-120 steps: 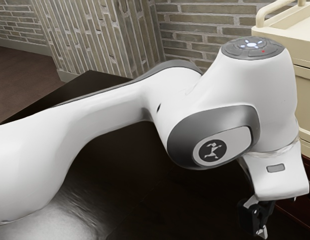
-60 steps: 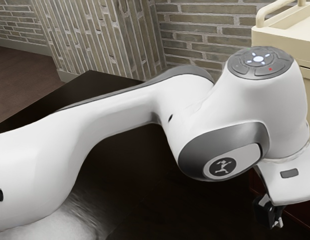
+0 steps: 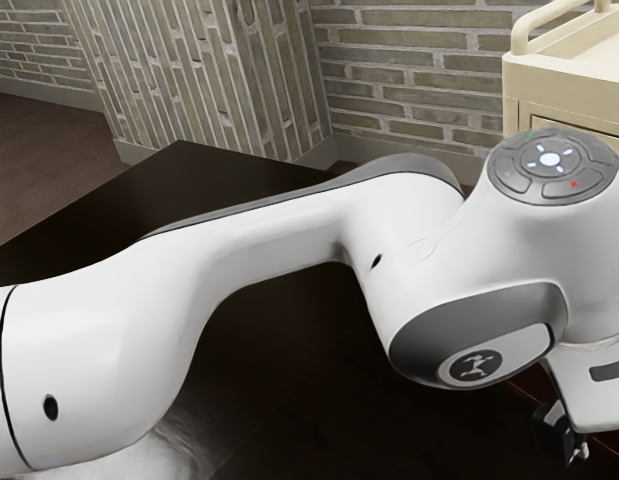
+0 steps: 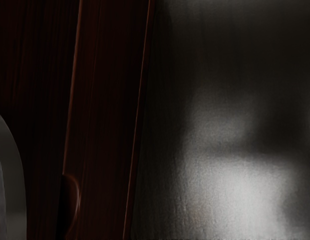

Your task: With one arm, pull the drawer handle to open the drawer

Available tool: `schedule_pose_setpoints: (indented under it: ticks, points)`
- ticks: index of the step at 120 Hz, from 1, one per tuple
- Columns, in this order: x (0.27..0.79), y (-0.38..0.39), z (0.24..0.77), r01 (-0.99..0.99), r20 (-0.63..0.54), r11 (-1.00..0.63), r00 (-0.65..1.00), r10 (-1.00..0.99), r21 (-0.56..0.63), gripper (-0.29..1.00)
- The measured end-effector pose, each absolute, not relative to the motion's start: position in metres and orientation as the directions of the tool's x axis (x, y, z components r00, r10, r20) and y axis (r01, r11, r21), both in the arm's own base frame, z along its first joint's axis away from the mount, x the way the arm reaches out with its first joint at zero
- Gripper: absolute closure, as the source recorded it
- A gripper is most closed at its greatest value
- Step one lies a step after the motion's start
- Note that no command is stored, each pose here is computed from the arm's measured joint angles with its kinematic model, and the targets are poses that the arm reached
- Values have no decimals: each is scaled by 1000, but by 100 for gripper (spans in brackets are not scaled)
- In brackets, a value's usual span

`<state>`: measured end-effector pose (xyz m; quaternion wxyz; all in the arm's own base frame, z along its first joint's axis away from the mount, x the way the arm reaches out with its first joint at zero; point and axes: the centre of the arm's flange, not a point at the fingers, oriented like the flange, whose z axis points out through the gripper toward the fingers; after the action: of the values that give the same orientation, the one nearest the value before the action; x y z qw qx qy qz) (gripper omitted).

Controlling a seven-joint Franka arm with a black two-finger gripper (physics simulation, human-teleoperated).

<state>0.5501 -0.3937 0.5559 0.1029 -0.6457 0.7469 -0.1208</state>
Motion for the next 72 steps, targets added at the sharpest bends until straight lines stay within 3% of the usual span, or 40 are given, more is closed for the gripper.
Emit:
schedule_pose_setpoints:
  ticks: [34,72]
  points:
    - [559,-393,552,-933,1,131,-139,-990,-334,-3]
    - [561,-396,551,-931,17,125,-139,-990,-342,3]
